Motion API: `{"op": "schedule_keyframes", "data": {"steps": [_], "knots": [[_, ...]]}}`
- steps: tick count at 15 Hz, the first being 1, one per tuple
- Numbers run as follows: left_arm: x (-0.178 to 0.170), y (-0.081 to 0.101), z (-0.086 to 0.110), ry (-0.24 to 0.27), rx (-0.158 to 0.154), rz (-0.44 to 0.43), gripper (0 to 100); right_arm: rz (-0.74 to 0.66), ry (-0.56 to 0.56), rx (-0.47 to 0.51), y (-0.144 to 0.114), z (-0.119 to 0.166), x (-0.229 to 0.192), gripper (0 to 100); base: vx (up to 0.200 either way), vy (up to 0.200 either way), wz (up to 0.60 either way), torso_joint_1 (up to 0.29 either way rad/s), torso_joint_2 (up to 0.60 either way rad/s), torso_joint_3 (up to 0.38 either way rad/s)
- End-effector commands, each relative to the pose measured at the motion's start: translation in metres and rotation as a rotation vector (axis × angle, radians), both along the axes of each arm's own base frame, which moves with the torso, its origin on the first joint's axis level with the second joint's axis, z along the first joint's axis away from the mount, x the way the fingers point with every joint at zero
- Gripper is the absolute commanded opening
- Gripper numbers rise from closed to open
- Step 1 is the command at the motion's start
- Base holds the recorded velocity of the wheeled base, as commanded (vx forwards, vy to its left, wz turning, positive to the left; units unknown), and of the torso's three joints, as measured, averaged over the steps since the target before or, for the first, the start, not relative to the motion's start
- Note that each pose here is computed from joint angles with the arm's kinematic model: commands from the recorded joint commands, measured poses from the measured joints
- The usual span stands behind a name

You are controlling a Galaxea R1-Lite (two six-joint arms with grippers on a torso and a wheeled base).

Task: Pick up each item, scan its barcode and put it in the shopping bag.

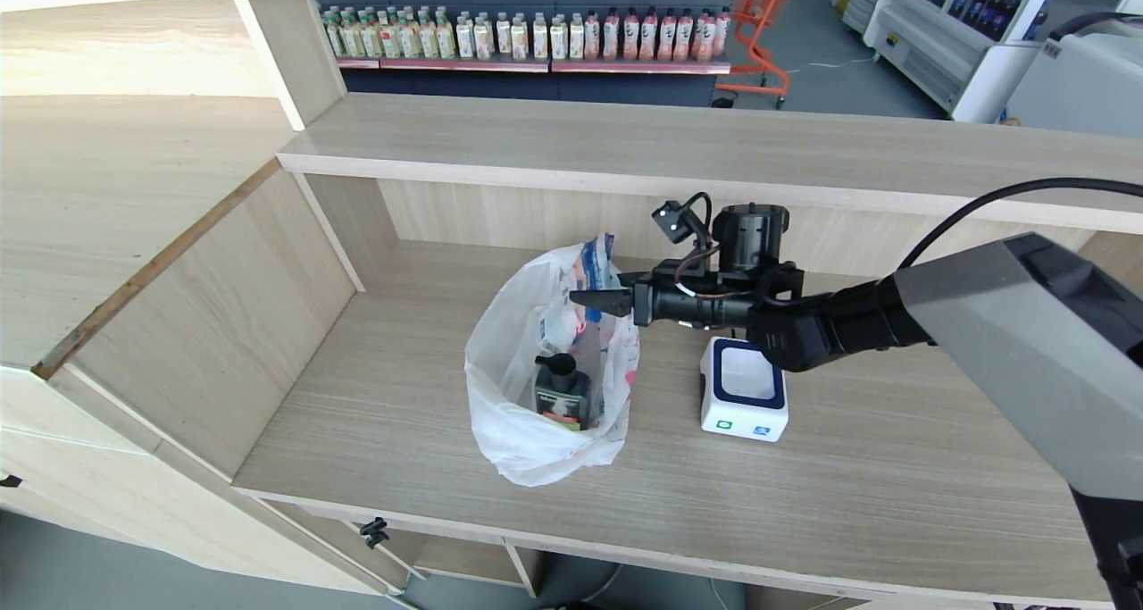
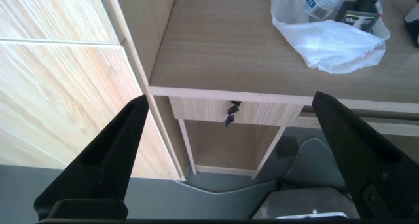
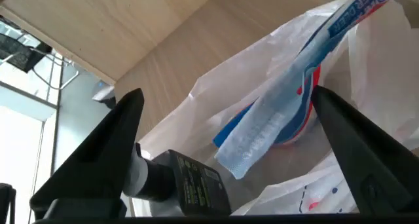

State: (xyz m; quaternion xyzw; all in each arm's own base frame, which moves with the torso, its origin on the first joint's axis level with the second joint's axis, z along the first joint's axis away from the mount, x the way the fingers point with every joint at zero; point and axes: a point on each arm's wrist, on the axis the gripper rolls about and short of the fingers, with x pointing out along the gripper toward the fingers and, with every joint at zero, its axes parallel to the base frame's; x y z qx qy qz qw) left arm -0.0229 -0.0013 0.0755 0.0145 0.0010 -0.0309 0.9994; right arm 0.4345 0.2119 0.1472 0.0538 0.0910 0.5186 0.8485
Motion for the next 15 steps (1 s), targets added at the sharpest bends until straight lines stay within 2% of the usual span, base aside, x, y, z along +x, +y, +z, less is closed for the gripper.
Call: {"op": "schedule_keyframes", "data": {"steps": [1,3,5,7,8,10,12,15], "knots": [[0.0,0.0,0.0,0.002,0.0,0.0,100,0.002,-0.019,0.044,-0.001,0.027,-0.009,100,0.0,0.0,0.0,0.0,0.0,0.0],[0.0,0.0,0.0,0.0,0.0,0.0,100,-0.014,-0.016,0.056,-0.016,0.048,-0.025,100,0.0,0.0,0.0,0.0,0.0,0.0],[0.0,0.0,0.0,0.002,0.0,0.0,100,-0.071,-0.02,0.053,-0.057,0.075,-0.06,100,0.0,0.0,0.0,0.0,0.0,0.0],[0.0,0.0,0.0,0.002,0.0,0.0,100,-0.143,-0.043,0.041,-0.104,0.096,-0.114,100,0.0,0.0,0.0,0.0,0.0,0.0],[0.0,0.0,0.0,0.002,0.0,0.0,100,-0.178,-0.017,0.029,-0.13,0.093,-0.156,100,0.0,0.0,0.0,0.0,0.0,0.0],[0.0,0.0,0.0,0.002,0.0,0.0,100,-0.224,0.021,0.022,-0.163,0.075,-0.235,100,0.0,0.0,0.0,0.0,0.0,0.0],[0.0,0.0,0.0,0.002,0.0,0.0,100,-0.297,0.081,-0.008,-0.184,0.051,-0.302,100,0.0,0.0,0.0,0.0,0.0,0.0],[0.0,0.0,0.0,0.002,0.0,0.0,100,-0.673,0.101,-0.234,-0.204,0.022,-0.357,100,0.0,0.0,0.0,0.0,0.0,0.0]]}}
